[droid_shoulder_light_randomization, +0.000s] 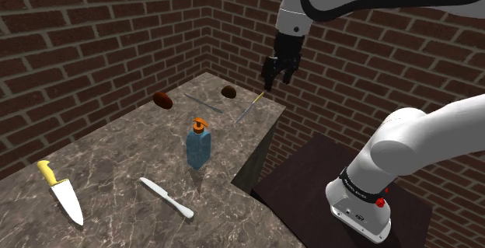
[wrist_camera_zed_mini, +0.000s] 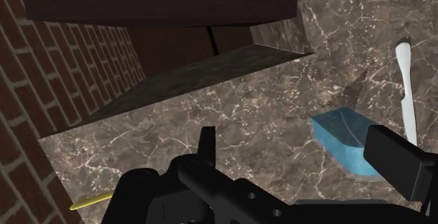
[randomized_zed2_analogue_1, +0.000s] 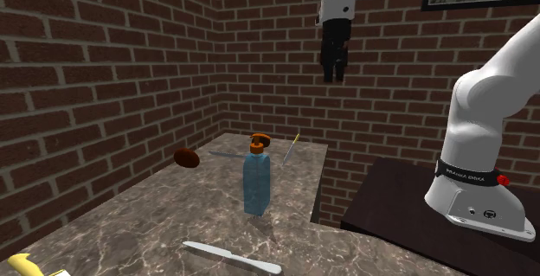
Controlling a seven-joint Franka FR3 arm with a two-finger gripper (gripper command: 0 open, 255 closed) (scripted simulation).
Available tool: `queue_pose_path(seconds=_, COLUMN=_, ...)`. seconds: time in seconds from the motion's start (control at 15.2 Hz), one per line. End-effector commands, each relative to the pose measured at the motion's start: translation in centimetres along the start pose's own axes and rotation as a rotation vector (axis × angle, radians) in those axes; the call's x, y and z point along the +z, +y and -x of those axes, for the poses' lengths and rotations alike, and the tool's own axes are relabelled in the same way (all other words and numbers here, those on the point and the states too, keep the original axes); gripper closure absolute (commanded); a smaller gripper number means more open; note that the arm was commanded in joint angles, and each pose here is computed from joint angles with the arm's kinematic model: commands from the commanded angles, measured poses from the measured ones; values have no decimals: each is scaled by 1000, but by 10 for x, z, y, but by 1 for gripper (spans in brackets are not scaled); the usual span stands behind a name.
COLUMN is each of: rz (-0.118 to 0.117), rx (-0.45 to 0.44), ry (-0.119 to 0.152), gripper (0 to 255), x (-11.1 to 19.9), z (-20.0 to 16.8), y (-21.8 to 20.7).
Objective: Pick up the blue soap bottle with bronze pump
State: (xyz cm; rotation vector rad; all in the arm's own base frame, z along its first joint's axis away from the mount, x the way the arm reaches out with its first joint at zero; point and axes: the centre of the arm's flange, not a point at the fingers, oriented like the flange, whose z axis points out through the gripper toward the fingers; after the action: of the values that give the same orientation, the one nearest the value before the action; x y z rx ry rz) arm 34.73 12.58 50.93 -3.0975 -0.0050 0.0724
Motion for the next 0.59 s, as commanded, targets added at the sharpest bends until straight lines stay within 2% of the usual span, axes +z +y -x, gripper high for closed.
queue_pose_path(seconds=0.0, rz=4, rx=-1, ry=4, gripper=0, x=11, z=-13, y=-22)
queue_pose_path(seconds=0.53, rz=26, rx=-8, ry=18, gripper=0, x=60, z=-61, y=-104)
